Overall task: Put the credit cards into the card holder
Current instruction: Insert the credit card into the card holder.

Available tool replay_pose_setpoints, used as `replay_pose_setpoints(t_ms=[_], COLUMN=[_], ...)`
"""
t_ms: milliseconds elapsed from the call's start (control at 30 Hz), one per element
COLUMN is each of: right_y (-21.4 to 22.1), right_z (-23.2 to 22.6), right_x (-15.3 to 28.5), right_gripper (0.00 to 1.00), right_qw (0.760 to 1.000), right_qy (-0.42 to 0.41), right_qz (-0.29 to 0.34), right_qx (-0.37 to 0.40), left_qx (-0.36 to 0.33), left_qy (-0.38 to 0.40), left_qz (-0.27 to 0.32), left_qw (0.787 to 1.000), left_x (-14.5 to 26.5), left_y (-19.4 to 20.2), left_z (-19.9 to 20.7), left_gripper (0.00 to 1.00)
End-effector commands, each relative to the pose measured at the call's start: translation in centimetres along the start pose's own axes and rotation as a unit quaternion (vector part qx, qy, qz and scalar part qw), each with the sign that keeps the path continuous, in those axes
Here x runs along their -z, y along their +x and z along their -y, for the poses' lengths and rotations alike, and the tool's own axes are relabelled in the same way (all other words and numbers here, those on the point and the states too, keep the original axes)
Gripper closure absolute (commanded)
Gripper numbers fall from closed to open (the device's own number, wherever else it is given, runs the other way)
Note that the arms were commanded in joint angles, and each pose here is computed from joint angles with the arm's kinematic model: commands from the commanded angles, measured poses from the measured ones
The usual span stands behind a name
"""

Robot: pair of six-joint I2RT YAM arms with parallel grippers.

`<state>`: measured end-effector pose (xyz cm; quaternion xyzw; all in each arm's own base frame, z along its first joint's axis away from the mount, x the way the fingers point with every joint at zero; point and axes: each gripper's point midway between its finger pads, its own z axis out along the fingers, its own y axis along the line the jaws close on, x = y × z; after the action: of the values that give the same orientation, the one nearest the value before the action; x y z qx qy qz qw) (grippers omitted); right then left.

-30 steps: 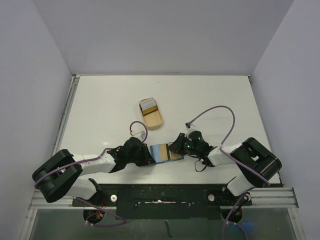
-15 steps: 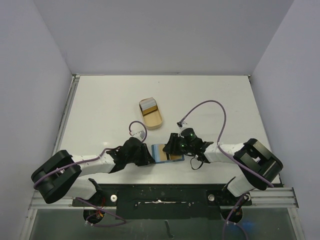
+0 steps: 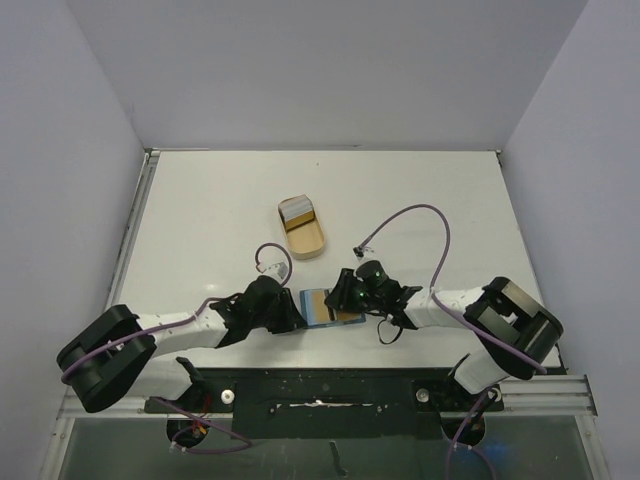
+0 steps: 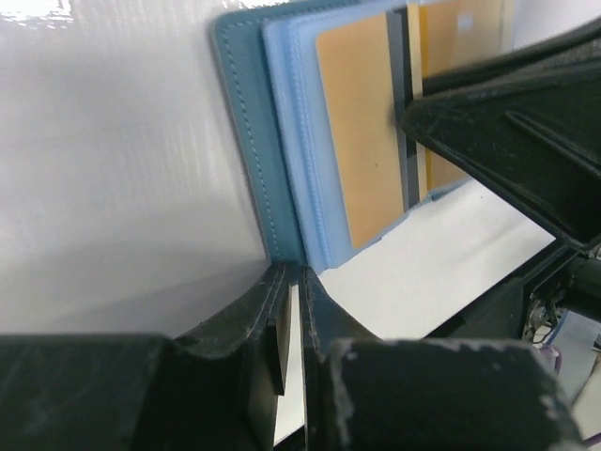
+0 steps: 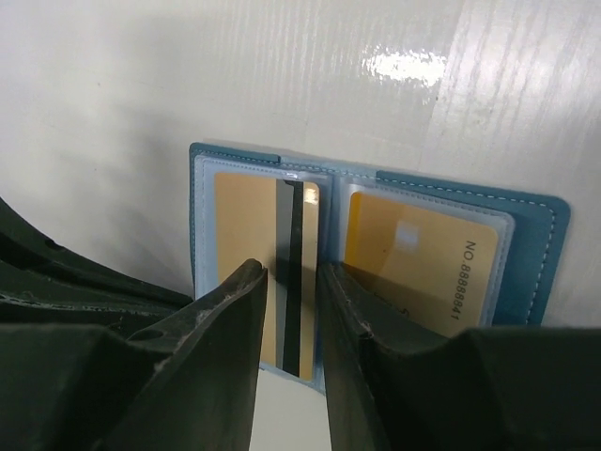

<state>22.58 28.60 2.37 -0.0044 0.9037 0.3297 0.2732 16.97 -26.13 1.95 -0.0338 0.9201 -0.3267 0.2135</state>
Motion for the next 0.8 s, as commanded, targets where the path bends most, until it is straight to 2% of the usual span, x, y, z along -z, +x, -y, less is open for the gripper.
replay_pose_setpoints(t_ms=[0,167,400,567,767], right_y=[0.1,-0.3,-0.3,-0.1,-1.3], right_z=[-0.1,0.2,-0.6,-1.0,-1.1], right_x=[1.3,2.2,2.2,2.1,2.9], right_gripper=[0.70,0.61,0.59,0.55,0.53], right_qw=[1.000,0.999,0.999,0.999,0.996], right_qy=[0.017,0.045,0.032,0.033,0.058], right_qz=[0.006,0.000,-0.009,-0.013,-0.009], right_qx=[-0.018,-0.005,0.007,0.015,0.070], left_qx=[-0.012,-0.008,0.008,0.024,0.028], left_qy=[-0.004,-0.009,0.021,0.058,0.102], left_qz=[0.042,0.054,0.075,0.062,0.052], left_qw=[0.999,0.998,0.997,0.996,0.993], left_x=[0.8,1.6,2.2,1.4,0.6], left_y=[-2.1,-2.9,-4.0,-3.7,-3.4], left_z=[0.7,0.6,2.2,3.2,4.7], left_gripper=[0.91,0.91,0.88,0.88,0.88])
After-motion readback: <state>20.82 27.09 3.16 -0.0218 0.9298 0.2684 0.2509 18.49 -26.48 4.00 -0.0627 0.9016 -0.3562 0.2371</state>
